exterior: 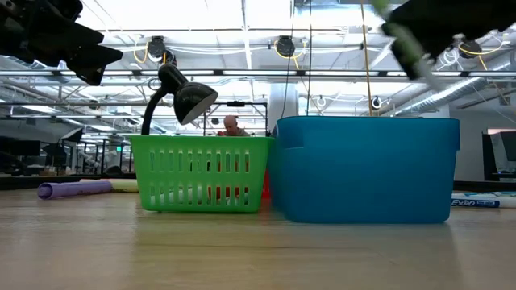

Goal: Pick & Place Markers
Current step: Put the bottom light green marker pen into the dark blue bin, then put the blue marker pen into the dark blue bin

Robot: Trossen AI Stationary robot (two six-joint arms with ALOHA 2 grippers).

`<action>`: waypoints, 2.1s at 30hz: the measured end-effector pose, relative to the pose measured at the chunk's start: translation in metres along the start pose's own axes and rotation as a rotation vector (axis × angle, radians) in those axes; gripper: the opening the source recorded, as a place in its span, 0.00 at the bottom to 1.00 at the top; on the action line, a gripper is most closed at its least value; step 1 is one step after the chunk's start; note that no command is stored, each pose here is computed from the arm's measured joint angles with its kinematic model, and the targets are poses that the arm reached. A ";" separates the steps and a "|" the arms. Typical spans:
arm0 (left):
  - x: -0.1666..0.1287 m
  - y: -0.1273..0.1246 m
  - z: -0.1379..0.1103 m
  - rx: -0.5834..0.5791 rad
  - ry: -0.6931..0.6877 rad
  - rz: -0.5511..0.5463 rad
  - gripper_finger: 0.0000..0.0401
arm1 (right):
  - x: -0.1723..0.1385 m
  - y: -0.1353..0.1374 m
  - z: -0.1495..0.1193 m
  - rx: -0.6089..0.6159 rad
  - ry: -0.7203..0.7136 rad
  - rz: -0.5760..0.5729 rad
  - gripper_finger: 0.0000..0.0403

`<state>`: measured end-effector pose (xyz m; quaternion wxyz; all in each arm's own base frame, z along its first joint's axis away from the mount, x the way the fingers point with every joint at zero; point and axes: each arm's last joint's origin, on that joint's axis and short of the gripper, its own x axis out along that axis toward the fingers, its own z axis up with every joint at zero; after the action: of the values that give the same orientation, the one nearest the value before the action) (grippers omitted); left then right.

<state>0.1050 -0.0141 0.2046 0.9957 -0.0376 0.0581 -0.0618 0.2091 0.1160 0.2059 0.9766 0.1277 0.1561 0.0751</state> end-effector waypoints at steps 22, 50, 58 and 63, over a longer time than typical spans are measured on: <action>0.000 0.000 0.000 0.000 0.000 0.000 0.49 | 0.051 -0.023 -0.002 -0.010 -0.061 0.037 0.04; 0.000 0.000 0.000 0.000 -0.001 0.000 0.49 | 0.071 -0.021 0.001 0.221 0.269 -0.218 0.18; 0.000 0.000 0.000 0.000 -0.001 0.000 0.49 | 0.072 -0.011 0.009 0.069 0.198 -0.113 0.22; 0.000 0.000 0.000 0.000 -0.001 0.000 0.49 | 0.057 0.003 0.021 0.033 0.198 0.039 0.25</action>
<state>0.1050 -0.0141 0.2047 0.9957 -0.0376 0.0577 -0.0620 0.2696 0.1244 0.2097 0.9525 0.1385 0.2506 0.1040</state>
